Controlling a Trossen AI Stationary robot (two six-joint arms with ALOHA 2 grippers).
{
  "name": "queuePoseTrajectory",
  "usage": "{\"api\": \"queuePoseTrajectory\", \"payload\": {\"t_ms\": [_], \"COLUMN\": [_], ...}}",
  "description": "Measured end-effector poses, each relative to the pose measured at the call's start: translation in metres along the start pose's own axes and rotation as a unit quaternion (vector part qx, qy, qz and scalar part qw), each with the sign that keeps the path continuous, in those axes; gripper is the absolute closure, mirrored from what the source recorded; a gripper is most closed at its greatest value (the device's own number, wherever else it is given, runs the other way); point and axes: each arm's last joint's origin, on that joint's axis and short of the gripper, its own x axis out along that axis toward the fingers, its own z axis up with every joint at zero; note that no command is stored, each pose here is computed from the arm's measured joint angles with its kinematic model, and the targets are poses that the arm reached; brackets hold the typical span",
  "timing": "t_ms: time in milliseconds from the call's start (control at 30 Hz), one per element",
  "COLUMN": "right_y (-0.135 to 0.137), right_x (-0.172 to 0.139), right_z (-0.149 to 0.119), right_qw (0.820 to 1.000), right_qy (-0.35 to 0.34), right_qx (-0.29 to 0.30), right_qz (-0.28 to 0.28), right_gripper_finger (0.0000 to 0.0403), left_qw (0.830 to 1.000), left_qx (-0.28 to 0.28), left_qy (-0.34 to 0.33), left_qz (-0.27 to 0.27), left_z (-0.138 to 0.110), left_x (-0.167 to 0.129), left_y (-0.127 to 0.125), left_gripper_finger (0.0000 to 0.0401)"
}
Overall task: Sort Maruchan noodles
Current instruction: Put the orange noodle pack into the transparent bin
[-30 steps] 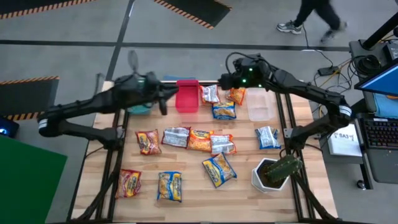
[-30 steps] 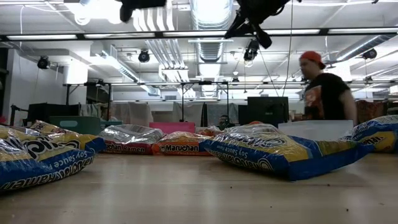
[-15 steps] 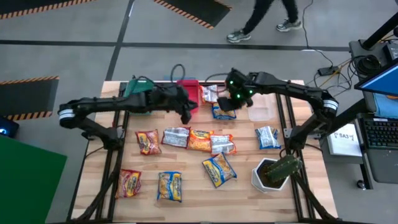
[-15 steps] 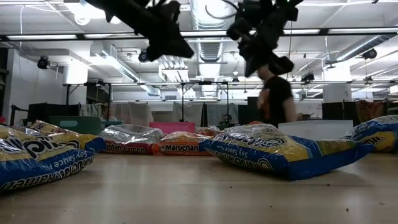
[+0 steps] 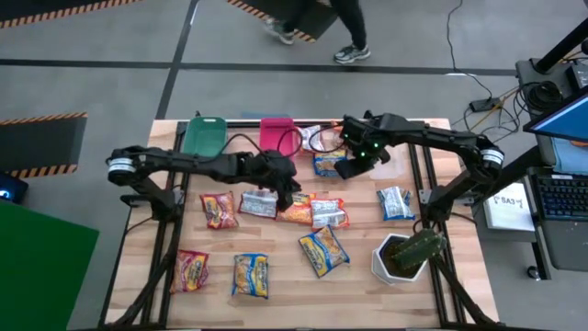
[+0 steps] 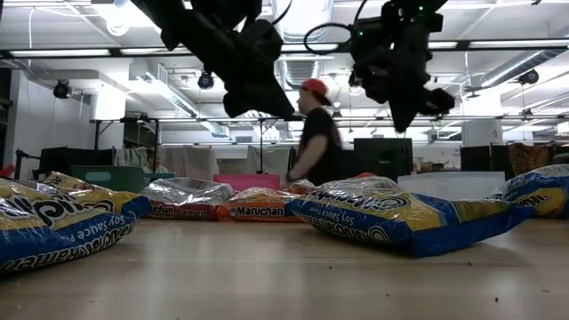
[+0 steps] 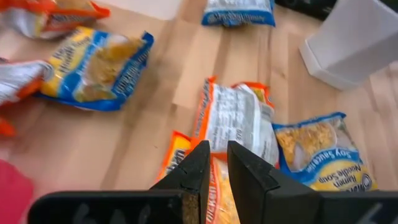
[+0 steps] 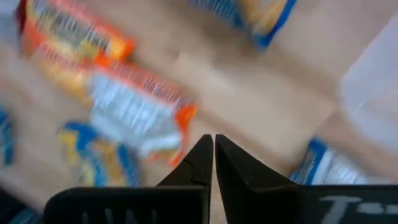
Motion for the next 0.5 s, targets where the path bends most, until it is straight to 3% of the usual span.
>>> {"api": "queuePoseTrajectory", "payload": {"t_ms": [100, 233, 367, 500], "right_y": [0.0, 0.011, 0.026, 0.035], "right_x": [0.003, 0.002, -0.003, 0.0], "right_z": [0.008, 0.024, 0.042, 0.06], "right_qw": [0.998, 0.988, 0.972, 0.964], "right_qy": [-0.061, -0.146, -0.213, -0.237], "right_qx": [-0.004, -0.017, -0.037, -0.058], "right_qz": [-0.01, 0.042, 0.093, 0.102], "right_gripper_finger": [0.0394, 0.0394, 0.0388, 0.036], "left_qw": [1.0, 1.0, 0.999, 0.993], "left_qx": [-0.005, -0.009, -0.008, 0.004], "left_qy": [-0.001, -0.017, -0.051, -0.107], "left_qz": [-0.003, -0.004, 0.016, 0.042], "left_z": [0.0, 0.005, 0.014, 0.025], "left_x": [-0.001, -0.013, -0.038, -0.076], "left_y": [-0.003, -0.005, -0.006, -0.009], "left_gripper_finger": [0.0363, 0.0363, 0.0363, 0.0363]}}
